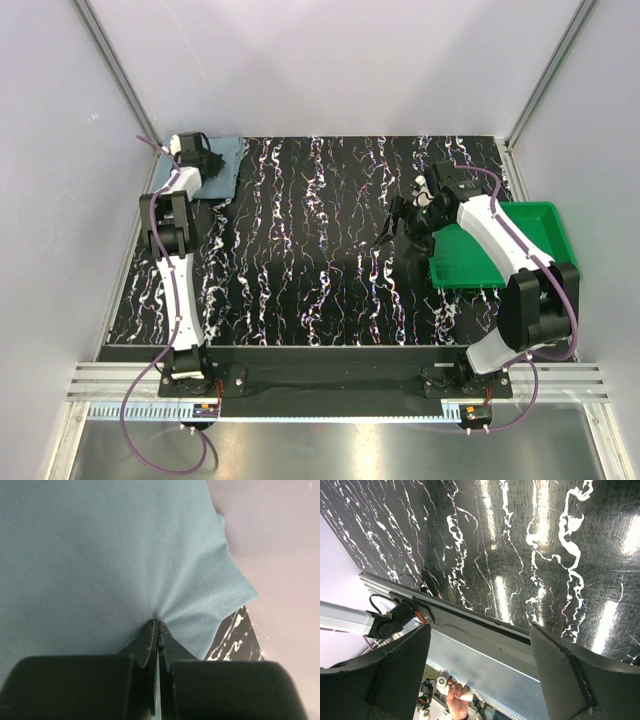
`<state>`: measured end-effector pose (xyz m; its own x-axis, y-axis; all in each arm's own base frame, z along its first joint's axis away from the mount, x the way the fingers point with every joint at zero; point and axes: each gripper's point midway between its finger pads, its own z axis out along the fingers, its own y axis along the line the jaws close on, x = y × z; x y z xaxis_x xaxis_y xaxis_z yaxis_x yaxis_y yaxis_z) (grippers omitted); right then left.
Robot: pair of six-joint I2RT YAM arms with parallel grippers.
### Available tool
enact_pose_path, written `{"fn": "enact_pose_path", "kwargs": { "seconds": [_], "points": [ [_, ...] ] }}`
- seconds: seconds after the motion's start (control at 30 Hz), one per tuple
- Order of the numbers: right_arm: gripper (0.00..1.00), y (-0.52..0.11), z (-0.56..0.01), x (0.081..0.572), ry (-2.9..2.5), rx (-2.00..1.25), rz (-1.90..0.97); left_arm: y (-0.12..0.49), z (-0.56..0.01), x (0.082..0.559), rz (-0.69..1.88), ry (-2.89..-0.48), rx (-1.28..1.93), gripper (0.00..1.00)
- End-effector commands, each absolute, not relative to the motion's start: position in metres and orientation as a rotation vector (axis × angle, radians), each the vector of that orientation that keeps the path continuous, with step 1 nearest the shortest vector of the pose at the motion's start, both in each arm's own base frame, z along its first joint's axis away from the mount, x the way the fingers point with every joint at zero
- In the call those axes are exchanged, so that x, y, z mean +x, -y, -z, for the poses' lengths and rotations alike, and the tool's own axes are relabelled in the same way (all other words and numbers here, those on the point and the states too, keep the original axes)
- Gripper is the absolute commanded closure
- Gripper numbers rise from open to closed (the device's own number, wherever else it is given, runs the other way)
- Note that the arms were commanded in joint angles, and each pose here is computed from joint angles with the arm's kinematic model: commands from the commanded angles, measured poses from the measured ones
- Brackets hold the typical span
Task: Fold and stack the t-shirts
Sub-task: Neatly place the folded tshirt to the corner
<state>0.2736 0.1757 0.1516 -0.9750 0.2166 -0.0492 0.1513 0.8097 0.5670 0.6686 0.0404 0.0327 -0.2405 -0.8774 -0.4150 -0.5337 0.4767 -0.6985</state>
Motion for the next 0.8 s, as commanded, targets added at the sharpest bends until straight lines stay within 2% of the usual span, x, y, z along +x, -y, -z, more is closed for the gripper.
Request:
{"fn": "enact_pose_path", "kwargs": {
  "seconds": [0.0,0.13,0.17,0.2,0.23,0.3,0.33,0.37,0.6,0.67,0.73,0.77],
  "points": [
    [0.12,-0.178,-0.163,0.273,-2.823,0.3,-0.903,-0.019,-0.044,0.664,0.585,-1.919,-1.177,1.0],
    [0.12,-0.179,-0.161,0.27,-2.822,0.321,-0.917,-0.023,-0.067,0.671,0.574,-1.902,-1.13,0.99],
    [0.12,-0.178,-0.161,0.27,-2.817,0.323,-0.918,-0.026,-0.073,0.67,0.558,-1.901,-1.125,0.93],
    [0.12,-0.178,-0.16,0.268,-2.821,0.324,-0.918,-0.028,-0.08,0.669,0.536,-1.9,-1.107,0.8],
    [0.12,-0.178,-0.161,0.268,-2.819,0.326,-0.919,-0.035,-0.1,0.669,0.515,-1.868,-1.093,0.7],
    [0.12,-0.179,-0.163,0.268,-2.815,0.323,-0.931,-0.041,-0.122,0.666,0.492,-1.848,-1.052,0.59],
    [0.12,-0.18,-0.164,0.268,-2.811,0.32,-0.934,-0.049,-0.132,0.665,0.449,-1.821,-1.052,0.49],
    [0.12,-0.18,-0.165,0.269,-2.805,0.315,-0.935,-0.052,-0.154,0.662,0.442,-1.798,-1.031,0.45],
    [0.11,-0.176,-0.164,0.272,-2.79,0.275,-0.904,-0.052,-0.261,0.635,0.42,-1.748,-0.835,0.35],
    [0.1,-0.174,-0.158,0.271,-2.791,0.274,-0.88,-0.037,-0.263,0.617,0.454,-1.81,-0.778,0.3],
    [0.09,-0.174,-0.157,0.275,-2.754,0.269,-0.885,-0.019,-0.296,0.588,0.469,-1.801,-0.699,0.24],
    [0.08,-0.173,-0.154,0.272,-2.741,0.27,-0.88,-0.008,-0.263,0.57,0.465,-1.88,-0.702,0.18]
  ]
}}
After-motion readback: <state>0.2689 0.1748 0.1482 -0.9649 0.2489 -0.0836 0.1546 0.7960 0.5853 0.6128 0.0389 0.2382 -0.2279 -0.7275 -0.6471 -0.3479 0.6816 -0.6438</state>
